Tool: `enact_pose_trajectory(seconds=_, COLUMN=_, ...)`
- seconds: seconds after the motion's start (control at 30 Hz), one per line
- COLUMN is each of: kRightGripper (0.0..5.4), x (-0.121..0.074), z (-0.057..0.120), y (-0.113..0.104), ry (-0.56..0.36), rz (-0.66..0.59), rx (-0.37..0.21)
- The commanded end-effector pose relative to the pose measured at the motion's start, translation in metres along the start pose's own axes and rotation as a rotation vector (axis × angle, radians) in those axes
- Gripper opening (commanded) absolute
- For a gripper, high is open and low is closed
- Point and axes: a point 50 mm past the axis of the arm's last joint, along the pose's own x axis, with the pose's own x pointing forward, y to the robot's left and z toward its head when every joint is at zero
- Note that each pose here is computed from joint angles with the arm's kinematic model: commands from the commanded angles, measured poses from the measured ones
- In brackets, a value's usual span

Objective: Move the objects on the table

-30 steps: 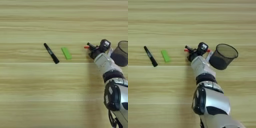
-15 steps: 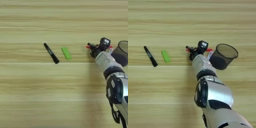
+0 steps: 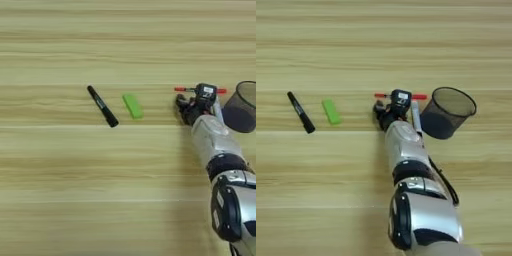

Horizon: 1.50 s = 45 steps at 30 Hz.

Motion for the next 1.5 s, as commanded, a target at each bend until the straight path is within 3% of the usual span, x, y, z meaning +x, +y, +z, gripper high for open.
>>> enact_pose_trajectory(seconds=0.03, kRightGripper=2.58, x=-0.005, z=0.037, y=0.008, ry=-0.141, rz=0.039, rx=-0.029)
enact_pose_trajectory(seconds=0.37, kRightGripper=3.61, x=-0.039, z=0.039, y=0.009, ry=-0.199, rz=0.052, rx=-0.077)
enact_pose_trajectory(seconds=0.53, kRightGripper=4.18, x=-0.055, z=0.043, y=0.008, ry=-0.25, rz=0.027, rx=-0.143)
enact_pose_trajectory(seconds=0.93, kRightGripper=5.37, x=-0.084, z=0.032, y=-0.009, ry=-0.237, rz=-0.033, rx=-0.142)
enact_pose_trajectory(seconds=1.5, kRightGripper=5.37, x=-0.095, z=0.012, y=-0.034, ry=-0.171, rz=-0.122, rx=-0.111)
